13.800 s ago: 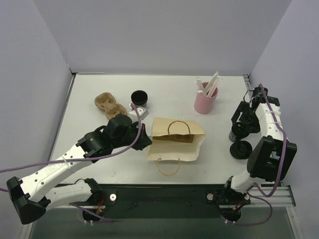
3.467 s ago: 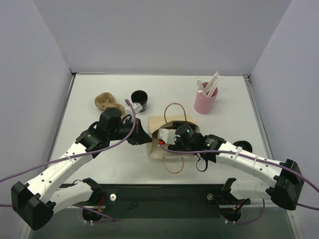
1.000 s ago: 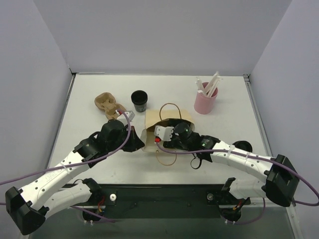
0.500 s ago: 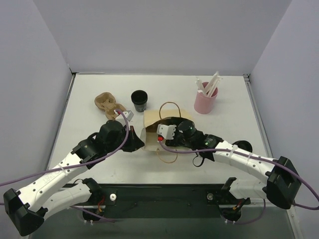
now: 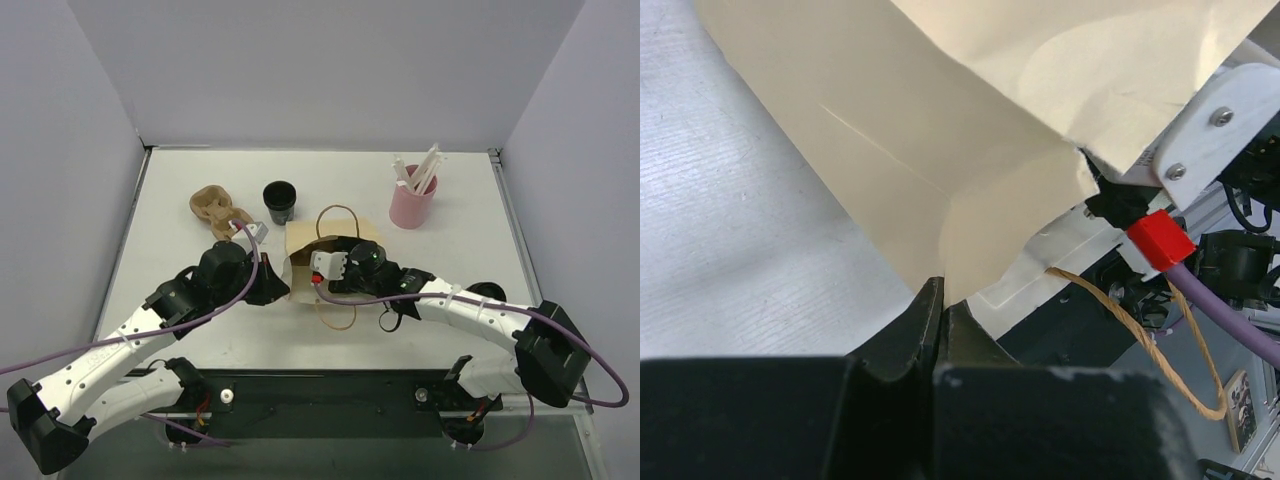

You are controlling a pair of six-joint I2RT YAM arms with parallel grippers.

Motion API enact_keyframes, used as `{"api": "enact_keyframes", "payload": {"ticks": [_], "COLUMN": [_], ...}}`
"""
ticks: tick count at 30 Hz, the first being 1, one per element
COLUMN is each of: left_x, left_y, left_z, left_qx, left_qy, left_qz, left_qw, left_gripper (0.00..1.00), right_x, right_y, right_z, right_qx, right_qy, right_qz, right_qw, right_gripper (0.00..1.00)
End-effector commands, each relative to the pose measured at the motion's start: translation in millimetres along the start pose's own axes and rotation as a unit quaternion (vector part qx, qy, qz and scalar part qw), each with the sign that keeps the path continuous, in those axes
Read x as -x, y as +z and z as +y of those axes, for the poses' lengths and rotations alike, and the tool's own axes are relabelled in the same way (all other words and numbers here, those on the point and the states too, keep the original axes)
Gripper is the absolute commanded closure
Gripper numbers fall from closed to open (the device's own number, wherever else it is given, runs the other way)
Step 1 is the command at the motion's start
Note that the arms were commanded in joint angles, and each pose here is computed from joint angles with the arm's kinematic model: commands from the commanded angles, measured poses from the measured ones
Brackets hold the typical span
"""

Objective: Pack the takeout coffee

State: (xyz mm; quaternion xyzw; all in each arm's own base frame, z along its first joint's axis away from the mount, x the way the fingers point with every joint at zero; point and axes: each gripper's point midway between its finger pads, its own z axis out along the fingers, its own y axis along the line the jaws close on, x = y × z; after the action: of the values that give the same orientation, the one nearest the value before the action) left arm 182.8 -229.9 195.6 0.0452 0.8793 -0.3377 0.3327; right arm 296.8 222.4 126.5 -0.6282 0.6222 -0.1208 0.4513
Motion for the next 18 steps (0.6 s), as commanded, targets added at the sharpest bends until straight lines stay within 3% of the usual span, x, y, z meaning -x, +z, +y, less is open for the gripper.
{"api": "enact_keyframes", "payload": {"ticks": [1, 18], "left_x": [5.1, -3.9], "left_y": [-4.5, -5.8], "left_z": [-12.7, -6.5], "left_qx": [-0.026, -0.021], "left_qy": [0.0, -0.007], "left_qz": [-0.005, 0.005], "left_qw": [1.0, 1.0], "left_gripper": [1.0, 1.0], "right_x": [4.8, -6.6], "right_y": [6.4, 25.6], "right_z": [-14.7, -4.6], "right_qx": [-0.03, -0.039], "right_qy": [0.006, 0.029], "right_qz": [-0.003, 0.009], "right_qw": [1.0, 0.999], "right_gripper": [0.71, 0.69]}}
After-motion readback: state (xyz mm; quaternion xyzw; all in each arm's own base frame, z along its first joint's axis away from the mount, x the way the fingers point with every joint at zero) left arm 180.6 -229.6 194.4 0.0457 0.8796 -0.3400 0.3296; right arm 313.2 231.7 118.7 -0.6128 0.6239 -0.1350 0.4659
